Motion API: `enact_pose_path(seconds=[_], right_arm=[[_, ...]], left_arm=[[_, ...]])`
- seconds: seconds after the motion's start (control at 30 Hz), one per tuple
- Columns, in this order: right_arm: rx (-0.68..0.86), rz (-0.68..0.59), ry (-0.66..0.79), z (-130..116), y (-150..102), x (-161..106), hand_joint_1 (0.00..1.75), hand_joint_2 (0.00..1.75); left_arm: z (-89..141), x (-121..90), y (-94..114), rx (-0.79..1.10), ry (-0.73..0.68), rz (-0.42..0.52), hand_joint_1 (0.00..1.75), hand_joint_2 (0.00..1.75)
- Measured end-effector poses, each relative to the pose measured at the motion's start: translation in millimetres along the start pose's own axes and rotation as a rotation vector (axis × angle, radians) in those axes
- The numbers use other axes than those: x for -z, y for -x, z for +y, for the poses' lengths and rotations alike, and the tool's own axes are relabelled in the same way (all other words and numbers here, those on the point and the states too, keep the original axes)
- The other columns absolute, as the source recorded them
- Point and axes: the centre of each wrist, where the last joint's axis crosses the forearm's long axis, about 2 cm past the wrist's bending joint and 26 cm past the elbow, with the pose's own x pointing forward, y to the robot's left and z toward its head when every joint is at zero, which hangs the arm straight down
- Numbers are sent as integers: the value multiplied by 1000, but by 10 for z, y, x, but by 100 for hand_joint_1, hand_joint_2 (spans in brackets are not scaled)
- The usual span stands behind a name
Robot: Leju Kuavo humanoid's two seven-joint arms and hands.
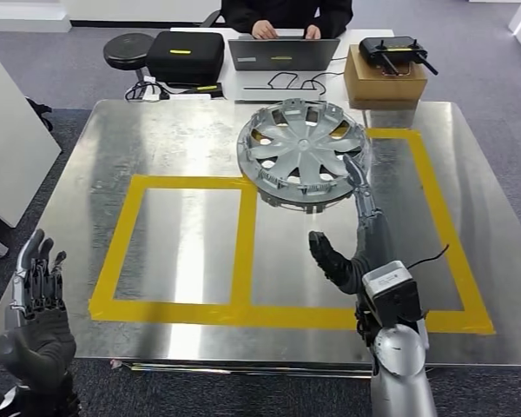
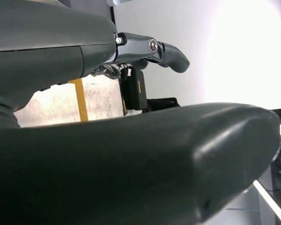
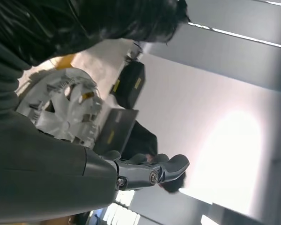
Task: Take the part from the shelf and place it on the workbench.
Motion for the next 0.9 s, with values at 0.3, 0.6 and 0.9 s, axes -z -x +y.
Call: enact_pose_path(seconds=[0.3, 0.6, 0.9], right_arm=[[130, -82, 221, -329, -104, -178, 0, 175], [148, -83, 394, -786, -121, -447, 0, 175], [132, 39, 474, -1041, -33, -719, 0, 0]], left_arm=[[2, -12, -12, 28, -18, 16, 0, 0], [6, -7, -48, 35, -33, 11, 0, 0], [4, -26, -53, 38, -46, 17, 0, 0]])
